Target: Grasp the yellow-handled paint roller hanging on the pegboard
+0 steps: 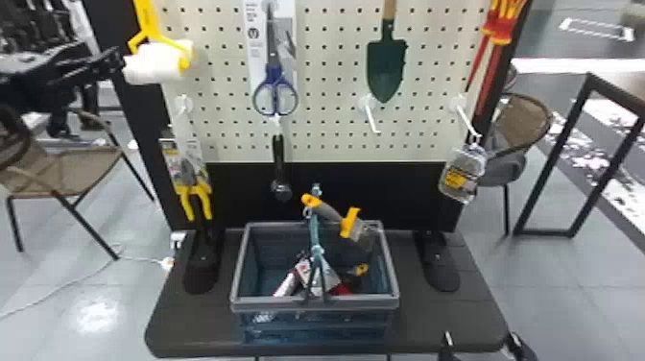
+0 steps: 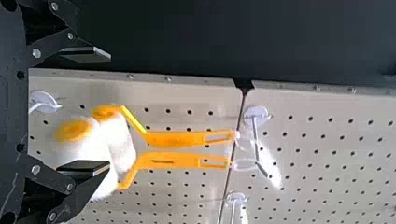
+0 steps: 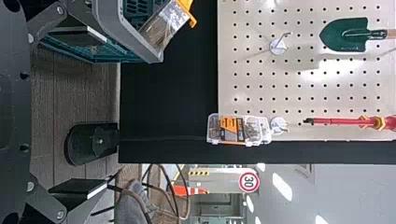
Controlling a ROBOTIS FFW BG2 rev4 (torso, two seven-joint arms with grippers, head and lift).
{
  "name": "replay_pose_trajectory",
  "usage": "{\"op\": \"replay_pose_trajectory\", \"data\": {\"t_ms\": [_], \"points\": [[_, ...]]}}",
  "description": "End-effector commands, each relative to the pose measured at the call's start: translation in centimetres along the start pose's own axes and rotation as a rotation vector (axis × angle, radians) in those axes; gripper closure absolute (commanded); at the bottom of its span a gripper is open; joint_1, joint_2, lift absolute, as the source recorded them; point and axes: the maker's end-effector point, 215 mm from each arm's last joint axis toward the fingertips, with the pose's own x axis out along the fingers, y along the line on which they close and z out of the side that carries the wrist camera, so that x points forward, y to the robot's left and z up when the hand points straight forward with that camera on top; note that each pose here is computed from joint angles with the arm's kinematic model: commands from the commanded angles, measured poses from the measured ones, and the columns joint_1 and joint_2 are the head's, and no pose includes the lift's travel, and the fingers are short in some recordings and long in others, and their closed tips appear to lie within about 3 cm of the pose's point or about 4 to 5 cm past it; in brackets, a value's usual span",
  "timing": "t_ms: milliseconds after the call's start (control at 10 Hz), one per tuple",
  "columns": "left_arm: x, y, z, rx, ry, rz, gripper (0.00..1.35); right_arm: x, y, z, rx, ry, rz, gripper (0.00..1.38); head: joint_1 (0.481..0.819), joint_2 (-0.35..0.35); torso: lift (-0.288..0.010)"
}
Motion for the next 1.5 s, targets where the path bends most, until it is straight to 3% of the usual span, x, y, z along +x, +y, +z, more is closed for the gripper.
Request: {"op": "replay_pose_trajectory", "data": {"t_ms": [0,400,600,700,800,900,1400], "points": [[2.1,-2.2,1.2,0.021,0.015,-0.067,0.45,0.1,0.1,0.0,0.001,0.0,0.001,0.21,0.549,0.0,-0.1],[5.5,-8.2,3.3,-0.072,-0.034,-0.228,0.44,0.2,0.2,-0.2,0.002,0.002,-0.001,0.21,0.549,0.0,-0.1],[6.2,-8.7,3.8,-0.083,-0.044,-0.252,0.48,0.4,0.4,-0.2,0.003,0.001,0.003,0.21,0.549,0.0,-0.1],[6.2,-8.8,3.4,-0.115,-0.043,-0.264,0.79,0.4,0.4,-0.2,0.003,0.001,0.003,0.21,0.549,0.0,-0.1],[6.2,-8.8,3.1,-0.122,-0.04,-0.266,0.93,0.4,0.4,-0.2,0.004,0.001,0.002,0.21,0.549,0.0,-0.1],[6.1,-8.6,3.1,-0.115,-0.038,-0.262,1.19,0.4,0.4,-0.2,0.004,0.001,0.004,0.21,0.549,0.0,-0.1],[6.1,-8.6,2.7,-0.108,-0.024,-0.262,1.21,0.5,0.4,-0.2,0.004,0.001,0.002,0.21,0.549,0.0,-0.1]]}}
